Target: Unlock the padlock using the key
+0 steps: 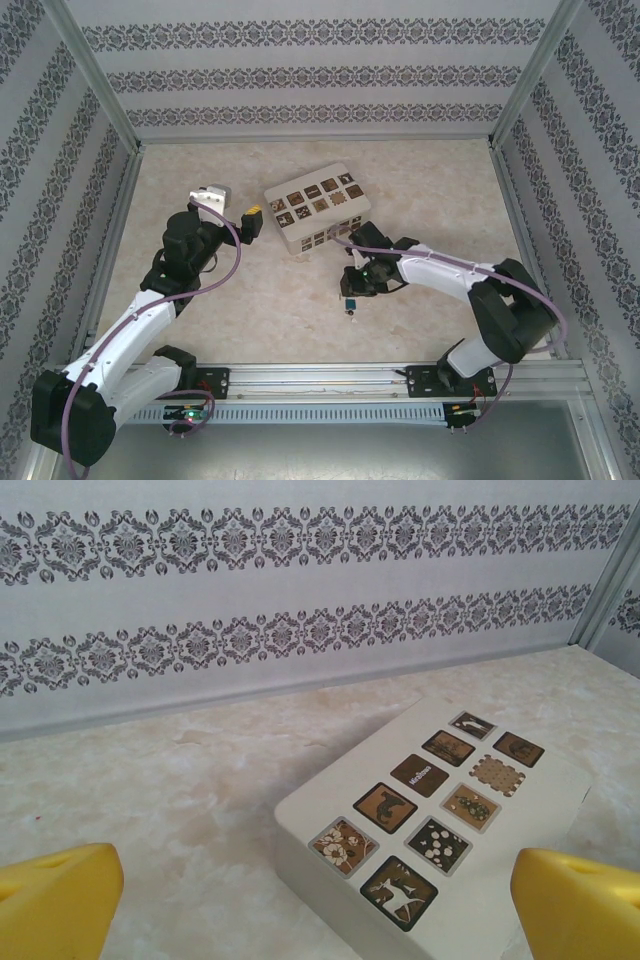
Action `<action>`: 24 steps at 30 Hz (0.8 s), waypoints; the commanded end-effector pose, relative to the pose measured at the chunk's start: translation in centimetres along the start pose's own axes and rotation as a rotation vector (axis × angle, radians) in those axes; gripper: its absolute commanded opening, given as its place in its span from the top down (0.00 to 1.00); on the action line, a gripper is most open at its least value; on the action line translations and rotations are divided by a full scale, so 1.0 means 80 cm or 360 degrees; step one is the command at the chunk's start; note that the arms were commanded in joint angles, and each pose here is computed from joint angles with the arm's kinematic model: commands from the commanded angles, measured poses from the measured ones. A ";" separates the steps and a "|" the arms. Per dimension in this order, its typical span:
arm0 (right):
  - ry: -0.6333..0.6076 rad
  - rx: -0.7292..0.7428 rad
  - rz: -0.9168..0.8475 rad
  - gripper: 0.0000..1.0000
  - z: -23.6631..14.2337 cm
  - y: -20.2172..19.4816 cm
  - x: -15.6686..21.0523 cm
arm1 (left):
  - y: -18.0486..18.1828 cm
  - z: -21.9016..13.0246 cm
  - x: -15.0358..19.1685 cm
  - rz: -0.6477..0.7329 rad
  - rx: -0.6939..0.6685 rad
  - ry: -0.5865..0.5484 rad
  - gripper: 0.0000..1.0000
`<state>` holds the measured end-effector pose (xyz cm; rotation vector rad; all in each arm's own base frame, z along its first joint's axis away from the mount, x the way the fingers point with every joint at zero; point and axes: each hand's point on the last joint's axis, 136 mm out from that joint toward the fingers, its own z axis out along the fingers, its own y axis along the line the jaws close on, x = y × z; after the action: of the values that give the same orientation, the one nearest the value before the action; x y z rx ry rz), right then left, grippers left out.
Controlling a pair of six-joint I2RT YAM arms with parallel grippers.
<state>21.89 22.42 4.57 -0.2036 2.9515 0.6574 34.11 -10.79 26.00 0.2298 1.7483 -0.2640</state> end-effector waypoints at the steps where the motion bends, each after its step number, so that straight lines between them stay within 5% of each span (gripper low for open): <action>1: -0.0112 0.0012 0.0017 0.75 -0.024 -0.006 -0.009 | 0.006 -0.009 -0.042 -0.0004 -0.0055 -0.0174 0.01; 17: -0.1173 0.0273 -0.0005 0.58 -0.196 -0.066 -0.101 | 0.090 -0.026 -0.011 -0.0155 -0.0654 -0.0068 0.01; 24: -0.1481 0.0207 0.0012 0.34 -0.230 -0.090 -0.118 | 0.099 -0.029 0.014 -0.0219 -0.0708 -0.0045 0.01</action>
<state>29.77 10.31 18.12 0.0893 2.1909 0.4069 34.52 -3.81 25.67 -0.1392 1.7465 0.0031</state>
